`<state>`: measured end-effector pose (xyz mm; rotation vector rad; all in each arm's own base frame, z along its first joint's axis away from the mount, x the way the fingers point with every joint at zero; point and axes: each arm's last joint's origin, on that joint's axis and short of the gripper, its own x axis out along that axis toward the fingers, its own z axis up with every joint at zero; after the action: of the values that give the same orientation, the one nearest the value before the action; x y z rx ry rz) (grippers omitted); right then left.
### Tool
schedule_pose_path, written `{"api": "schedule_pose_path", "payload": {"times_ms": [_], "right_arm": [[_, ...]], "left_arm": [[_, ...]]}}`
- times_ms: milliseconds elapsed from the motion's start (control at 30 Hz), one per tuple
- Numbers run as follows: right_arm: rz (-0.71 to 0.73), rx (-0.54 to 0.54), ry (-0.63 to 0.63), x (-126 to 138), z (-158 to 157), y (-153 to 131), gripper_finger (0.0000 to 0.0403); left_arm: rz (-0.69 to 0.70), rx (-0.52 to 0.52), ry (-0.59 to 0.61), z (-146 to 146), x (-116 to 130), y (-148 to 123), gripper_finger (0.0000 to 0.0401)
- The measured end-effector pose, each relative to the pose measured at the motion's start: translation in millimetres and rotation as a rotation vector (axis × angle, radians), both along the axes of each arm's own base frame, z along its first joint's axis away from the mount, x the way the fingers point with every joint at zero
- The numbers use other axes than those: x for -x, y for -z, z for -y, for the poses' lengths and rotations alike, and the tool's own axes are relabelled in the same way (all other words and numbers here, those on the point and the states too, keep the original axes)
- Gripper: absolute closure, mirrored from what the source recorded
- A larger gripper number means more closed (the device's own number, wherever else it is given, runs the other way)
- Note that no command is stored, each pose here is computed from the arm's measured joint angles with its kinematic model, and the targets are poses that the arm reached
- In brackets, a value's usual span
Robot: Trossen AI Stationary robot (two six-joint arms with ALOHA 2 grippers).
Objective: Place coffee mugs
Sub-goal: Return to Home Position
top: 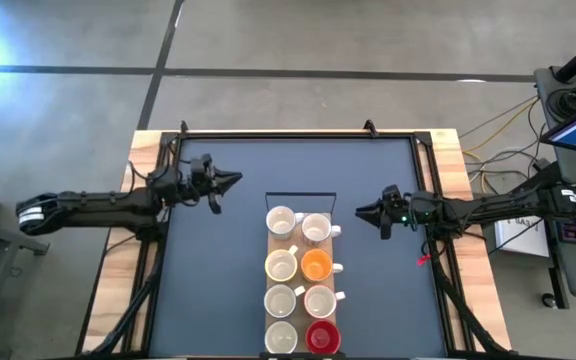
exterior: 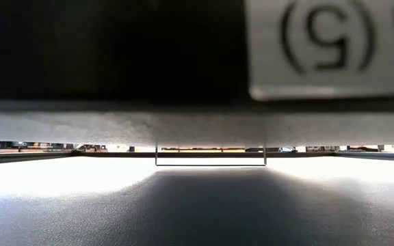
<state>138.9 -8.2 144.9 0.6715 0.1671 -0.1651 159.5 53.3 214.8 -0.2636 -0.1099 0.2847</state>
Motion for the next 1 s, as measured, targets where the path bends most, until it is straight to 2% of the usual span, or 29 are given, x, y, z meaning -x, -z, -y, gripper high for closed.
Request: {"api": "schedule_pose_path", "payload": {"times_ms": [300,600,1000], "right_arm": [[-0.009,0.015,-0.002,0.2,0.0,0.7,0.0310],[-0.030,0.017,-0.001,0.5,0.1,2.7,0.0310],[-0.074,0.035,0.021,1.7,0.8,6.7,0.0310]], "left_arm": [[-0.061,0.006,0.004,-3.3,-10.2,17.2,0.0401],[0.100,0.061,0.015,3.6,9.9,38.8,0.0401],[-0.013,0.171,0.013,4.5,12.5,57.3,0.0401]]}}
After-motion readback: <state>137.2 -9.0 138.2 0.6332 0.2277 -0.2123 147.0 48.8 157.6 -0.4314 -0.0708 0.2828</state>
